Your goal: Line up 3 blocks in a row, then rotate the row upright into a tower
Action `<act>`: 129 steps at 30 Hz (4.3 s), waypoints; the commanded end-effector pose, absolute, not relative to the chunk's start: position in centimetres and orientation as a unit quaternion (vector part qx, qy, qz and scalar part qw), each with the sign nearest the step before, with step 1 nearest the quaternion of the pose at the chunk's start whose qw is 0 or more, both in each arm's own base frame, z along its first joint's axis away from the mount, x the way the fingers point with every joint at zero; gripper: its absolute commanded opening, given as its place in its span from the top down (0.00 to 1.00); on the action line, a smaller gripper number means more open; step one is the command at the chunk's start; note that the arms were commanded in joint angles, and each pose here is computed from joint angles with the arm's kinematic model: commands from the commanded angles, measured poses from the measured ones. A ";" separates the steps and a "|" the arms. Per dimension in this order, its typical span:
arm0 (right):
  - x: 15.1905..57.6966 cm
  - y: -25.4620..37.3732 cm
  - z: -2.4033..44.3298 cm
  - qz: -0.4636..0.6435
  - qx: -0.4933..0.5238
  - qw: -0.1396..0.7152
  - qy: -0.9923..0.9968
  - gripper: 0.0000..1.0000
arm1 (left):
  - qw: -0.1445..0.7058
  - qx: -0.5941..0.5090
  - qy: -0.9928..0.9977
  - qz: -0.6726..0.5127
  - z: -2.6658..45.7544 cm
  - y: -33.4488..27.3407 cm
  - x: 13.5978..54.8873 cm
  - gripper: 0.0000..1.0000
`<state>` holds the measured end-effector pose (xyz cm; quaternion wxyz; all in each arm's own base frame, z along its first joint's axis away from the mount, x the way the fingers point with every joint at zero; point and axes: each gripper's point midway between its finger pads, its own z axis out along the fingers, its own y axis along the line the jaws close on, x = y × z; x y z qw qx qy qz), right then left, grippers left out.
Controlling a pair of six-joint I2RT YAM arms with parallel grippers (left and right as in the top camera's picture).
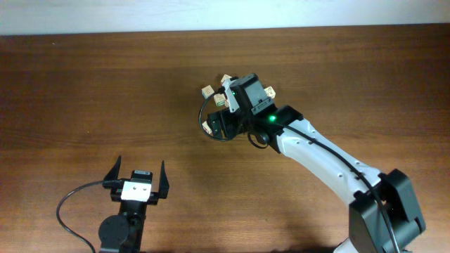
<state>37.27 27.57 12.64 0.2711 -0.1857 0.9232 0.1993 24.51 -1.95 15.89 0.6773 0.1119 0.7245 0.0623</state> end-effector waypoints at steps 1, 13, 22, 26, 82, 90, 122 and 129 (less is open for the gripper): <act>39.3 25.1 10.7 0.161 -0.025 0.261 0.951 0.01 | 0.677 0.114 0.724 0.066 15.8 -1.9 24.5 0.01; 41.1 21.0 4.6 0.093 0.235 0.179 0.951 0.14 | 0.677 0.114 0.724 0.066 15.8 -1.9 24.5 0.01; 41.7 21.4 2.0 0.019 0.217 0.145 0.965 0.36 | 0.677 0.114 0.724 0.066 15.8 -1.9 24.5 0.01; 41.3 21.3 0.3 0.009 0.214 0.129 0.968 0.48 | 0.677 0.114 0.724 0.066 15.8 -1.9 24.5 0.01; 36.4 16.8 12.6 0.033 -0.042 0.182 0.982 0.24 | 0.677 0.114 0.724 0.066 15.8 -1.9 24.5 0.01; 29.8 14.1 17.3 0.031 -0.059 0.138 0.988 0.20 | 0.725 0.134 0.675 -0.028 18.9 -4.8 24.1 0.01; 29.8 7.8 21.1 0.031 0.035 0.185 0.982 0.18 | 0.091 -0.337 0.934 -0.072 2.3 -17.4 40.4 0.20; 29.7 7.8 21.1 0.031 0.035 0.183 0.982 0.18 | 0.061 -0.339 0.935 -0.088 0.1 -18.3 40.3 0.39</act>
